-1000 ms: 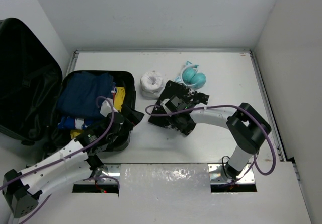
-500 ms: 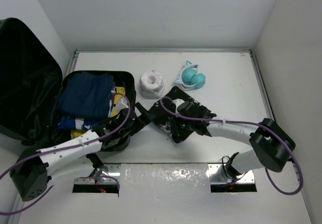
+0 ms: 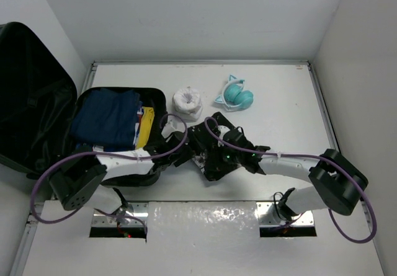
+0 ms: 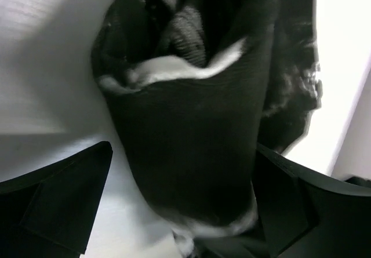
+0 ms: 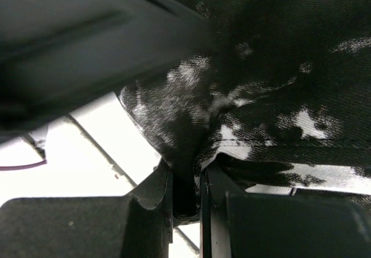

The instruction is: Pack the luggage

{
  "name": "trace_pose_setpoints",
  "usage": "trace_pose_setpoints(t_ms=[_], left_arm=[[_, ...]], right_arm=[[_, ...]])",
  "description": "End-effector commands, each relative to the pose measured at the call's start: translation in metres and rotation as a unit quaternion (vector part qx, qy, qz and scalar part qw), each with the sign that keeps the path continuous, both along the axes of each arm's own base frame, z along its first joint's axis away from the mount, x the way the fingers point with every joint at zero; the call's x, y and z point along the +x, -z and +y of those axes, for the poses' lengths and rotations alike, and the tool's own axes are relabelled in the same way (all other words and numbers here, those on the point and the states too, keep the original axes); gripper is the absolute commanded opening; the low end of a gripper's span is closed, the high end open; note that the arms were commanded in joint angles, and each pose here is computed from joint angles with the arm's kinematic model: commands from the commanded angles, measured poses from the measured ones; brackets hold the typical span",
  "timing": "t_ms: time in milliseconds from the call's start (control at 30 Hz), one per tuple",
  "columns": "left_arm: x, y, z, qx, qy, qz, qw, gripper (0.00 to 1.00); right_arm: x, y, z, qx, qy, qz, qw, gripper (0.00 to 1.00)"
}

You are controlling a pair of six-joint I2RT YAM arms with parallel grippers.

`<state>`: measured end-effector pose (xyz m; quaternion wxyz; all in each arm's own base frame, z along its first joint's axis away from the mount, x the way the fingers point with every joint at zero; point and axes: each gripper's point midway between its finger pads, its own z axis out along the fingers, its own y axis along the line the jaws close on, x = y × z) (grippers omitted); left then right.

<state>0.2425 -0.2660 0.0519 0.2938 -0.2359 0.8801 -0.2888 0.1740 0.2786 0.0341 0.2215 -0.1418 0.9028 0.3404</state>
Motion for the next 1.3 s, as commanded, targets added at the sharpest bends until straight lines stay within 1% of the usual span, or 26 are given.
trace_pose_setpoints(t_ms=[0, 33, 100, 167, 233, 267, 300, 333, 367, 433, 467, 500, 533, 567, 600, 633, 667, 700, 733, 767, 800, 867, 967, 1067, 1133, 1267], left_arm=[[-0.002, 0.019, -0.004, 0.007, -0.003, 0.02, 1.0, 0.99], [-0.003, 0.024, -0.004, 0.011, -0.003, 0.024, 1.0, 0.97], [-0.001, 0.033, -0.006, 0.015, -0.003, 0.026, 1.0, 0.77], [0.003, 0.035, -0.006, 0.018, -0.006, 0.02, 1.0, 0.38], [0.008, 0.029, -0.011, 0.018, 0.002, 0.005, 1.0, 0.17], [0.01, 0.026, -0.013, 0.019, 0.006, 0.001, 1.0, 0.03], [0.014, 0.019, -0.018, 0.017, 0.013, -0.008, 1.0, 0.0], [0.014, 0.015, -0.021, 0.017, 0.02, -0.013, 1.0, 0.0], [0.014, 0.013, -0.021, 0.023, 0.027, -0.017, 0.999, 0.0], [0.012, 0.002, -0.023, 0.023, 0.036, -0.03, 0.999, 0.0], [0.013, -0.004, -0.023, 0.025, 0.04, -0.037, 0.998, 0.0], [0.013, -0.008, -0.023, 0.036, 0.055, -0.049, 0.997, 0.0], [0.014, -0.014, -0.023, 0.041, 0.065, -0.058, 0.995, 0.0], [0.012, -0.02, -0.022, 0.051, 0.079, -0.061, 0.994, 0.0], [0.017, -0.037, -0.029, 0.068, 0.111, -0.091, 0.987, 0.0], [0.019, -0.043, -0.031, 0.081, 0.132, -0.103, 0.983, 0.0], [0.018, -0.055, -0.036, 0.094, 0.16, -0.106, 0.977, 0.0], [0.02, -0.061, -0.034, 0.126, 0.191, -0.122, 0.966, 0.0], [0.021, -0.067, -0.031, 0.145, 0.2, -0.13, 0.96, 0.0], [0.024, -0.078, -0.026, 0.174, 0.213, -0.139, 0.951, 0.0], [0.026, -0.085, -0.023, 0.187, 0.215, -0.148, 0.947, 0.0], [0.024, -0.111, -0.021, 0.191, 0.235, -0.175, 0.937, 0.0], [0.02, -0.148, -0.019, 0.208, 0.278, -0.217, 0.912, 0.0], [0.027, -0.186, -0.009, 0.237, 0.269, -0.242, 0.902, 0.0], [0.039, -0.205, 0.008, 0.267, 0.231, -0.246, 0.903, 0.0], [0.07, -0.284, 0.035, 0.232, 0.163, -0.291, 0.914, 0.0]], right_arm=[[0.002, -0.045, 0.029, 0.096, -0.02, -0.027, 0.995, 0.0], [0.0, -0.045, 0.029, 0.098, -0.022, -0.025, 0.995, 0.01], [-0.002, -0.05, 0.028, 0.106, -0.025, -0.03, 0.994, 0.02], [-0.006, -0.056, 0.026, 0.118, -0.027, -0.037, 0.992, 0.08], [-0.013, -0.058, 0.024, 0.133, -0.032, -0.036, 0.99, 0.13], [-0.015, -0.063, 0.025, 0.147, -0.04, -0.039, 0.988, 0.18], [-0.018, -0.068, 0.024, 0.154, -0.043, -0.043, 0.986, 0.22], [-0.02, -0.07, 0.023, 0.155, -0.047, -0.044, 0.986, 0.27], [-0.023, -0.072, 0.02, 0.154, -0.049, -0.048, 0.986, 0.43], [-0.026, -0.075, 0.014, 0.152, -0.05, -0.052, 0.986, 0.64], [-0.03, -0.072, 0.008, 0.137, -0.05, -0.047, 0.988, 0.77], [-0.025, -0.085, 0.003, 0.133, -0.047, -0.081, 0.987, 0.98], [-0.023, -0.089, -0.003, 0.121, -0.04, -0.094, 0.987, 0.99], [-0.026, -0.08, -0.019, 0.081, -0.029, -0.086, 0.993, 0.99], [-0.01, -0.104, -0.032, 0.069, 0.003, -0.144, 0.987, 0.99], [-0.005, -0.111, -0.044, 0.051, 0.024, -0.163, 0.985, 0.99], [-0.007, -0.105, -0.065, 0.005, 0.042, -0.163, 0.986, 0.99], [0.007, -0.112, -0.088, -0.033, 0.094, -0.195, 0.976, 0.99], [0.013, -0.142, -0.103, -0.025, 0.129, -0.231, 0.964, 0.99], [0.01, -0.141, -0.123, -0.06, 0.149, -0.232, 0.959, 0.99], [0.017, -0.155, -0.142, -0.077, 0.191, -0.256, 0.945, 0.99], [0.013, -0.168, -0.16, -0.079, 0.213, -0.274, 0.935, 0.99], [0.009, -0.182, -0.17, -0.074, 0.222, -0.291, 0.928, 0.99], [0.009, -0.189, -0.173, -0.079, 0.219, -0.3, 0.925, 0.99], [0.01, -0.19, -0.172, -0.081, 0.216, -0.302, 0.925, 0.99], [0.013, -0.191, -0.166, -0.086, 0.201, -0.306, 0.926, 0.99]])
